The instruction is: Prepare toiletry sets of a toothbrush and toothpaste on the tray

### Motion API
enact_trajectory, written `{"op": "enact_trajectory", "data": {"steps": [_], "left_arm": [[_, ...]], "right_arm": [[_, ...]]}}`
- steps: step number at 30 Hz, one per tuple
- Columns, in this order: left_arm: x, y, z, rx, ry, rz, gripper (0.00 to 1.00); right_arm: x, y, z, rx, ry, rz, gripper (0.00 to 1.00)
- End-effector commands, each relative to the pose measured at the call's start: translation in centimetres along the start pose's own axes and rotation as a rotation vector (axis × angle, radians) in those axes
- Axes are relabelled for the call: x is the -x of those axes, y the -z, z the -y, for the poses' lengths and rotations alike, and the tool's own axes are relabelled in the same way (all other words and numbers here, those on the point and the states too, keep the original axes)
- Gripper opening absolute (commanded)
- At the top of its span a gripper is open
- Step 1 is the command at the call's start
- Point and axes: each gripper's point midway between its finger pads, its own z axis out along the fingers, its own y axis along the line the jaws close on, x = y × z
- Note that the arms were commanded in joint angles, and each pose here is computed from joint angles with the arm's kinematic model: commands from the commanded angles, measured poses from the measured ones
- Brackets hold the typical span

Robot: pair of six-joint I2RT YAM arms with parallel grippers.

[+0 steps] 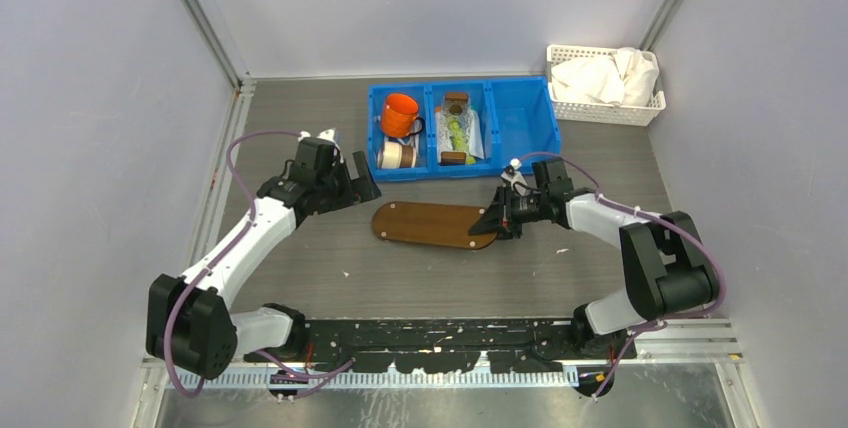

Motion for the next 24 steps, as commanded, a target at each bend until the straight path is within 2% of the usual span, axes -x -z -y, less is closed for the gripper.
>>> {"op": "enact_trajectory", "data": {"steps": [1,10,16,24], "left_arm": [[1.4,1.2,0.8,-0.027,-0.034,0.05,0.96],[1.0,0.9,1.1,-0.052,-0.007,0.049,0.96],[0.8,0.8,1.1,-0.06,-0.004,0.047,0.95],[0.6,0.2,1.5,-0.088,0.028,0.046,0.95]], "right_arm": [[-0.9,0.3,10.2,-0.465,-0.106,0.066,0.13],[-0.9,0.8,16.1,-0.707,-0.22,0.142,0.15],[0.2,0.9,17.1,-0.763,-0.261,0.203,0.29],[1.4,1.7,17.7,-0.83,-0.295,0.281,0.33]]}}
